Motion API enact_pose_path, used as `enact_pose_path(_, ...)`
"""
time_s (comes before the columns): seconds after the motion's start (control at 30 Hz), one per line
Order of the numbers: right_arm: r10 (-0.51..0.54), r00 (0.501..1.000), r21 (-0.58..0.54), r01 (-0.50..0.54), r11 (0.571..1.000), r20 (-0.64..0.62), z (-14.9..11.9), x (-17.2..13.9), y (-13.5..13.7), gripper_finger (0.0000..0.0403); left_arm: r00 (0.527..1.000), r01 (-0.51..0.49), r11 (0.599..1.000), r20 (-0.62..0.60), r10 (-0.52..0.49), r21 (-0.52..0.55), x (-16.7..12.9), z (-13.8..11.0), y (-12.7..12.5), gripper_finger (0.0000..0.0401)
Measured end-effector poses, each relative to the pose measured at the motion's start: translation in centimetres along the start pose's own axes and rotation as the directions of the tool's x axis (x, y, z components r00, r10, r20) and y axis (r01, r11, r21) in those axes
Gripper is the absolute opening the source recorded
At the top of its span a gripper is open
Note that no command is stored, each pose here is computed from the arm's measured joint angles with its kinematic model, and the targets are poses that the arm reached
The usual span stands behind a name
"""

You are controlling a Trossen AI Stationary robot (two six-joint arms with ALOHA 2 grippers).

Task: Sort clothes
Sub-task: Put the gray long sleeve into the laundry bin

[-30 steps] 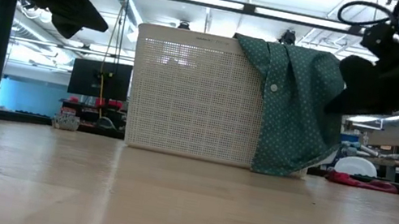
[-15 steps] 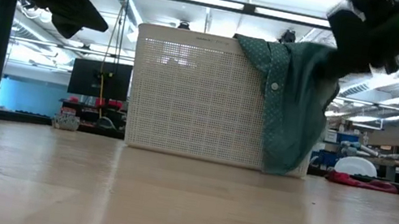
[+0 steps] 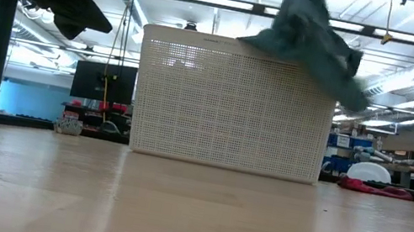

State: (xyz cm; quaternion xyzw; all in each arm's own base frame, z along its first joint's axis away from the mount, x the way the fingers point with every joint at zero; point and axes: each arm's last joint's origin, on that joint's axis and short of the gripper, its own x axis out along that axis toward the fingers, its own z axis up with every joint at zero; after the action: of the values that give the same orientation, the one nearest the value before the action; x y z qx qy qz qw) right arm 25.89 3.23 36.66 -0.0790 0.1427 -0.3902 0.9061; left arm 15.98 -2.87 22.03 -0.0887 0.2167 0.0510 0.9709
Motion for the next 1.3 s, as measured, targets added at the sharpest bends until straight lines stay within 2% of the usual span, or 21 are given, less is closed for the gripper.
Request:
enact_pose_path(0.23,0.013,0.983,0.078,-0.028,0.997,0.185,5.9,2.4,-4.5,0.0001,1.000,0.000,1.000,0.000,0.000,0.001,0.0,0.0,0.0,0.0000)
enact_pose_path(0.47,0.021,0.923,0.181,-0.097,0.979,0.383,9.0,4.6,-8.4,0.0000,1.000,0.000,1.000,0.000,0.000,0.003,0.0,0.0,0.0,0.0000)
enact_pose_path(0.77,0.033,0.880,0.174,-0.130,0.976,0.473,10.0,10.6,-8.6,0.0000,1.000,0.000,1.000,-0.001,0.000,0.003,0.0,0.0,0.0,0.0000)
enact_pose_path(0.93,0.073,0.860,0.164,-0.178,0.970,0.504,11.4,13.8,-8.0,0.0000,1.000,-0.001,1.000,-0.001,0.001,0.003,0.0,0.0,0.0,0.0000)
enact_pose_path(1.0,0.087,0.865,0.154,-0.186,0.970,0.493,11.8,14.6,-7.6,0.0000,1.000,-0.001,1.000,-0.003,0.001,0.004,0.0,0.0,0.0,0.0000)
enact_pose_path(1.1,0.121,0.907,0.123,-0.185,0.975,0.404,11.5,15.4,-7.0,0.0000,1.000,-0.002,1.000,-0.004,0.002,0.004,0.0,0.0,0.0,0.0000)
enact_pose_path(1.2,0.113,0.965,0.130,-0.147,0.981,0.236,10.0,15.9,-6.5,0.0000,1.000,-0.002,1.000,-0.006,0.002,0.009,0.0,0.0,0.0,0.0000)
enact_pose_path(1.3,0.111,0.993,0.172,-0.116,0.978,0.040,8.1,16.0,-6.3,0.0000,1.000,-0.002,1.000,-0.007,0.002,0.028,0.0,-0.1,0.0,0.0000)
